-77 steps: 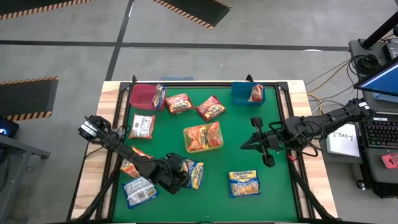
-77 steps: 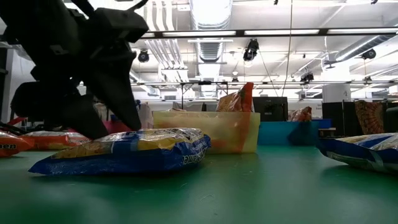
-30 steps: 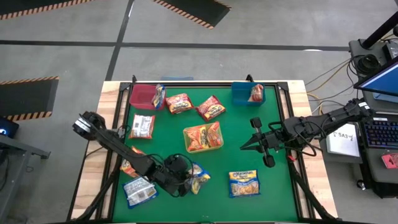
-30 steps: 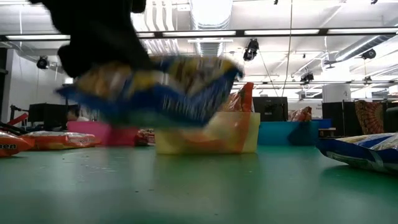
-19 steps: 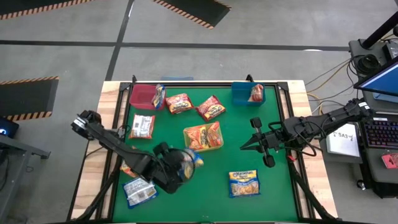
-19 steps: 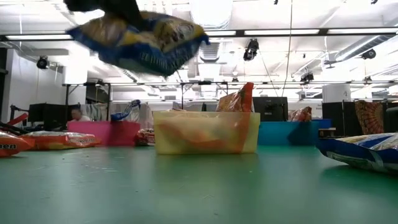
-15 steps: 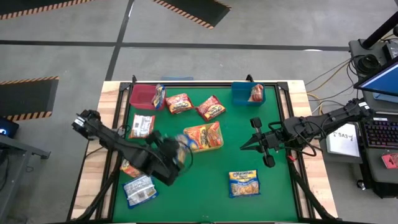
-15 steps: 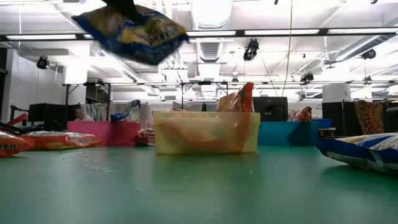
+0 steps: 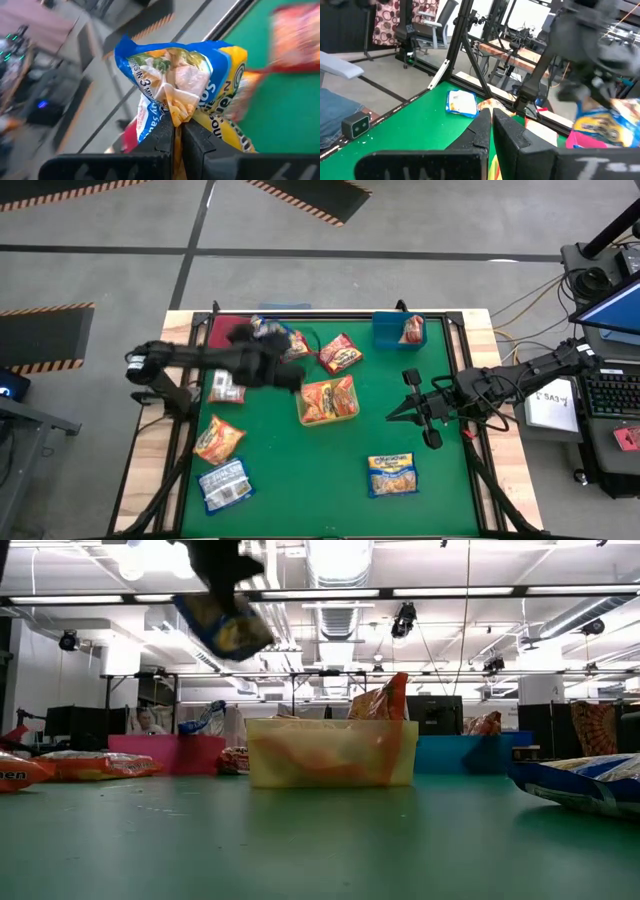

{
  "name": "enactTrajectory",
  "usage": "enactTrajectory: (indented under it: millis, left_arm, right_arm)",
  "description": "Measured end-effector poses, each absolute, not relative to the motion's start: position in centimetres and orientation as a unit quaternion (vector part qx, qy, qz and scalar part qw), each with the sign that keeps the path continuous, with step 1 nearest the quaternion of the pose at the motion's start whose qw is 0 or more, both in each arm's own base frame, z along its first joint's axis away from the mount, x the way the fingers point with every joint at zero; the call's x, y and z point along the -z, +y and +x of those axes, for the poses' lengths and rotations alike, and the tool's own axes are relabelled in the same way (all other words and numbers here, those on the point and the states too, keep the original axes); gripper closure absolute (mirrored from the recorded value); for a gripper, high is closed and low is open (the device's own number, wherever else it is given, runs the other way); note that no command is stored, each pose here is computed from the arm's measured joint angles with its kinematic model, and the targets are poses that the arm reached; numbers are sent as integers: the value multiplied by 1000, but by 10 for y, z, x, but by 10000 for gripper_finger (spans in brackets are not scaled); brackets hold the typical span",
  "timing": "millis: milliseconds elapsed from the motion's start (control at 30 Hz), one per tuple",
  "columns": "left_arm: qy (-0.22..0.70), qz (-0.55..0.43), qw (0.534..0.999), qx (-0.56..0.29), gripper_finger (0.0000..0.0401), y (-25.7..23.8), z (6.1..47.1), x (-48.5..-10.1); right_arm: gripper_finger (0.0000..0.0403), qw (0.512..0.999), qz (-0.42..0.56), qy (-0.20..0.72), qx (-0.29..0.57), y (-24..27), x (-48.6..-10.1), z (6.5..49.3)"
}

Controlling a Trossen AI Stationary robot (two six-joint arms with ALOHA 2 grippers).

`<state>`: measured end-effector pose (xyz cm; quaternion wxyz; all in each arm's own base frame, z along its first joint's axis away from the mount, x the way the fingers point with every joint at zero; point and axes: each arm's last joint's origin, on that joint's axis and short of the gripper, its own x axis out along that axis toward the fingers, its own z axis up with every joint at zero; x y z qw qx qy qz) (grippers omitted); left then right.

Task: Sort Maruchan noodles
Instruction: Put the blue noodle pack into the red bin

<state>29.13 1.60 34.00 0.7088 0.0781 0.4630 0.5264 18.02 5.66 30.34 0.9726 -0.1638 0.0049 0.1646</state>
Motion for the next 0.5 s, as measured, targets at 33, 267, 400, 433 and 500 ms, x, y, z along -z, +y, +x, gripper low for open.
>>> enactTrajectory:
  millis: [33,267,400,433,500]
  left_arm:
    - [475,79,694,-534,401,30,290,-340]
    - [547,29,594,-589,401,124,263,-335]
    - [579,-7,539,-612,401,161,240,-323]
    - [586,-15,526,-616,401,168,235,-319]
    - [602,-26,498,-623,401,180,223,-309]
  right_arm:
    - [394,973,-164,5,-165,57,-303,180]
    - [394,972,-164,13,-166,57,-302,180]
    - [394,972,-164,17,-166,57,-301,180]
    - [394,972,-164,18,-166,57,-301,180]
    - [394,973,-159,22,-167,56,-300,180]
